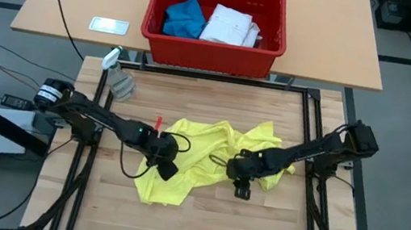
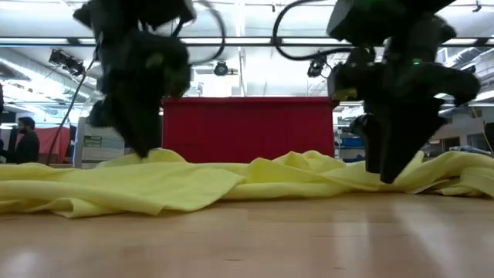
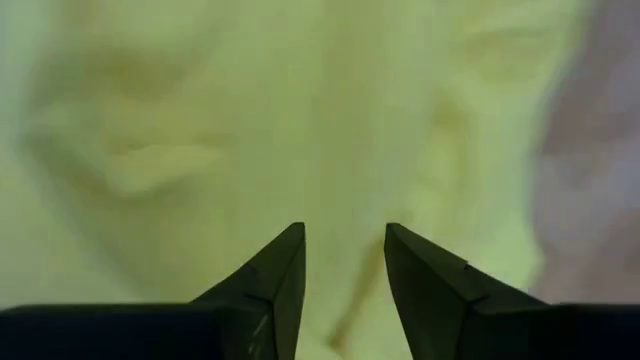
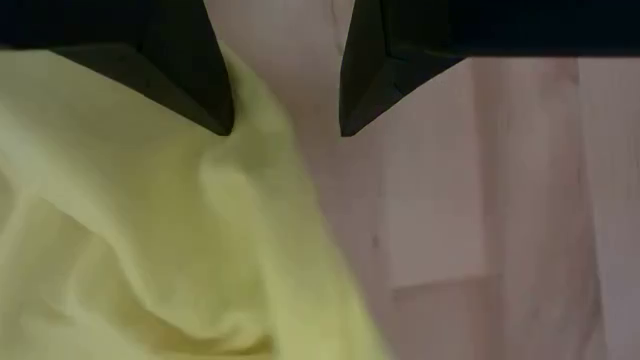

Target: Fold Laundry from Bin

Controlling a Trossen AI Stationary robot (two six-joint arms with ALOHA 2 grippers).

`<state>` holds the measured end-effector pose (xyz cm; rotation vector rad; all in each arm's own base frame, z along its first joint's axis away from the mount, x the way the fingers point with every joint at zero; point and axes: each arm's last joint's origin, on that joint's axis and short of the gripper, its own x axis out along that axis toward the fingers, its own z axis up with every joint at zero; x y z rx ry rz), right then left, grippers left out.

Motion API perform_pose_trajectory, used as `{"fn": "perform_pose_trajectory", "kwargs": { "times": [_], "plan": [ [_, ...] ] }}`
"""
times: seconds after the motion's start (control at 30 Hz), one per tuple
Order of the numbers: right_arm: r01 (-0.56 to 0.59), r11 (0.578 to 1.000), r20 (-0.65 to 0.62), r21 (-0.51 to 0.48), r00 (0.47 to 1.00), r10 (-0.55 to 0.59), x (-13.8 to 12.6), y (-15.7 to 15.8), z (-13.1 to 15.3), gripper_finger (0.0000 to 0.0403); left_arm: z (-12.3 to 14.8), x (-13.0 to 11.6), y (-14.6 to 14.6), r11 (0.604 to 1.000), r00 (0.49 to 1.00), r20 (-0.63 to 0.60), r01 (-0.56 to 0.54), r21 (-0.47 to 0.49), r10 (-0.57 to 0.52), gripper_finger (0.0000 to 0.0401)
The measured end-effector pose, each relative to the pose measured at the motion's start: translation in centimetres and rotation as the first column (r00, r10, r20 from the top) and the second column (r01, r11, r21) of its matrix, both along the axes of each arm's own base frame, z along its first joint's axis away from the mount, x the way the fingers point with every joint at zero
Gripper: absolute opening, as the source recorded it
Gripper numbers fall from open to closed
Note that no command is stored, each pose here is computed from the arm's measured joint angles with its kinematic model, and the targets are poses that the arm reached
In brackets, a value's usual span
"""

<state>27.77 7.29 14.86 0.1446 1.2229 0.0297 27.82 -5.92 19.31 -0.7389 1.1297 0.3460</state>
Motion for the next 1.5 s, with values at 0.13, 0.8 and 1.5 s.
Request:
{"fn": "perform_pose_trajectory", "kwargs": {
  "times": [0.13, 0.8, 1.5],
  "plan": [
    [-0.059, 0.989, 0.036, -0.136, 0.997, 0.065, -0.2, 1.0, 0.1, 0.0189, 2.0, 0.5, -2.6, 0.991, 0.987, 0.089, 0.135, 0.022, -0.137, 0.0142],
    [-0.043, 0.996, -0.002, -0.076, 0.999, 0.043, -0.8, 0.8, -0.6, 0.0007, -6.3, 1.1, -13.0, 0.957, 0.954, 0.082, 0.287, 0.031, -0.289, 0.0132],
    [-0.046, 0.981, -0.122, 0.189, 0.99, 0.07, -0.6, 6.5, 7.4, 0.0002, 0.3, -2.0, -13.5, 0.874, 0.873, 0.122, 0.444, 0.199, -0.472, 0.0009]
  ]
}}
